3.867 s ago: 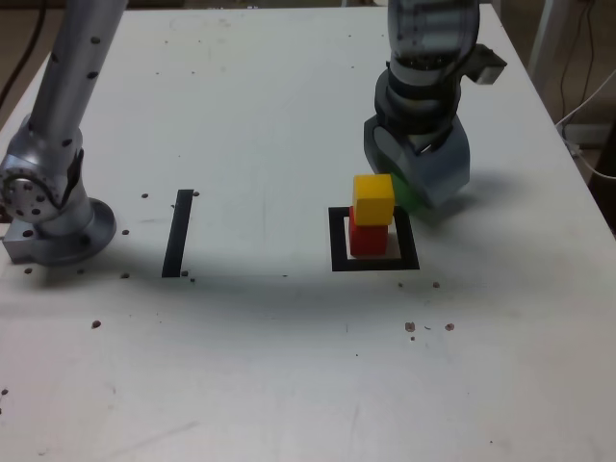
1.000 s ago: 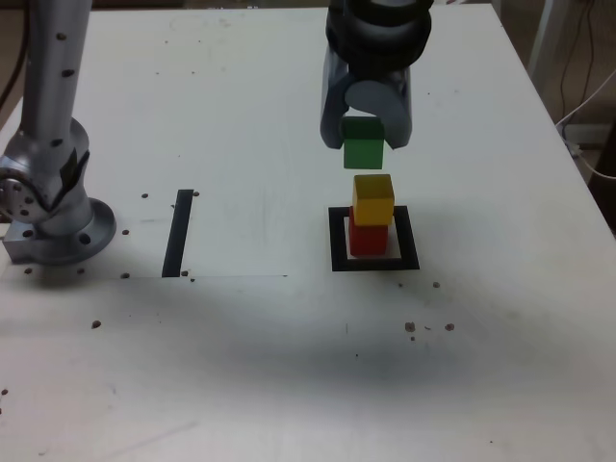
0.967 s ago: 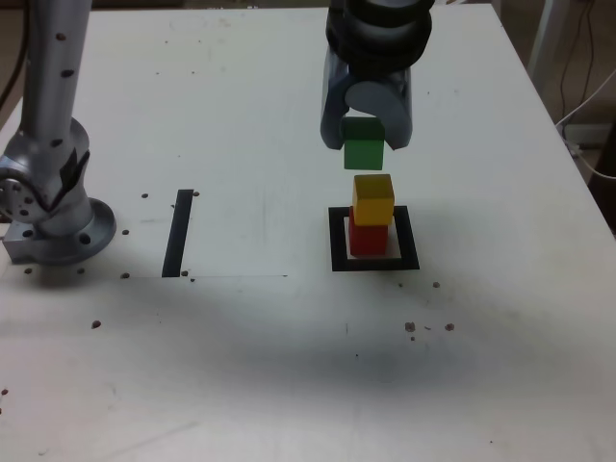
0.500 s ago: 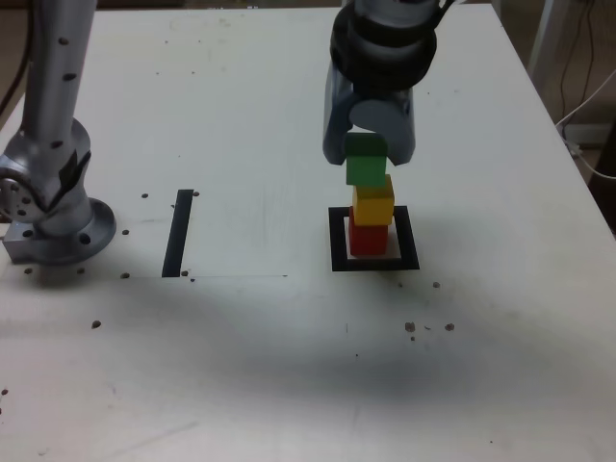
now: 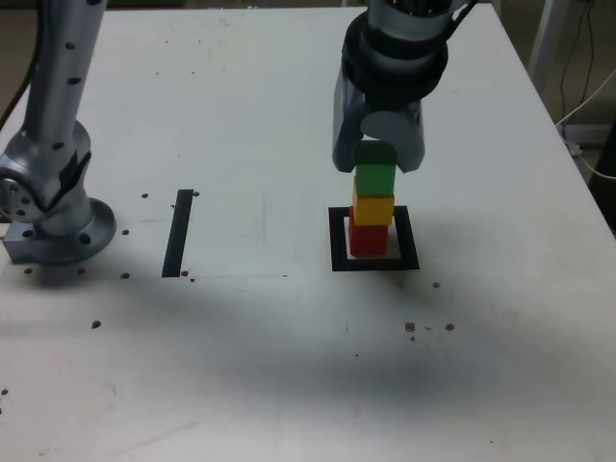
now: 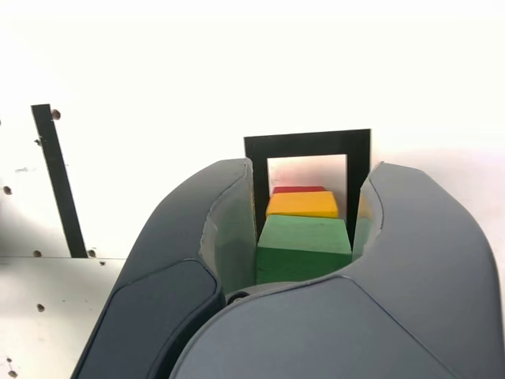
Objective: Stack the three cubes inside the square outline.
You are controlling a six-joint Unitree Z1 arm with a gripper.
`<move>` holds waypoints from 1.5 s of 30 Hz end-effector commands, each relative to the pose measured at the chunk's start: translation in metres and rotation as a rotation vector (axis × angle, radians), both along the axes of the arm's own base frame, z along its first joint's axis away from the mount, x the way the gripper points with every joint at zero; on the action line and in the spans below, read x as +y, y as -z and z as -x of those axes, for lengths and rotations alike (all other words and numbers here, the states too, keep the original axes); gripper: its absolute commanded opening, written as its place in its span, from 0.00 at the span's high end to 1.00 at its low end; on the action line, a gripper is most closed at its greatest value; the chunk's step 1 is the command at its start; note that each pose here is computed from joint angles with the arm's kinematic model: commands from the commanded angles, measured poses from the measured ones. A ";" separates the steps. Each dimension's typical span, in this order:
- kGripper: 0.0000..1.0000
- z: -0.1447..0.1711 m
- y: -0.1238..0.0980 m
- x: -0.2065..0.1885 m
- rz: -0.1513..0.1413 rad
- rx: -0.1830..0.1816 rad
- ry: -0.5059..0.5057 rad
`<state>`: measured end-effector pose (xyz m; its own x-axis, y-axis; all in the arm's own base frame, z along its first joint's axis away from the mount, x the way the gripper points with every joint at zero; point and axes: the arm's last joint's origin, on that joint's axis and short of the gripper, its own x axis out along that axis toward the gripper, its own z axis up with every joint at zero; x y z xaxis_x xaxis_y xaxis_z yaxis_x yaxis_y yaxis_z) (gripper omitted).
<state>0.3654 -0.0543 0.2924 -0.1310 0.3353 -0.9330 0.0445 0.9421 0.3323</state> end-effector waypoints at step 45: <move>0.01 0.011 -0.006 -0.002 -0.032 -0.008 -0.011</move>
<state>0.3574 -0.0561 0.2947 -0.1340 0.3623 -0.9224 0.0327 0.9319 0.3612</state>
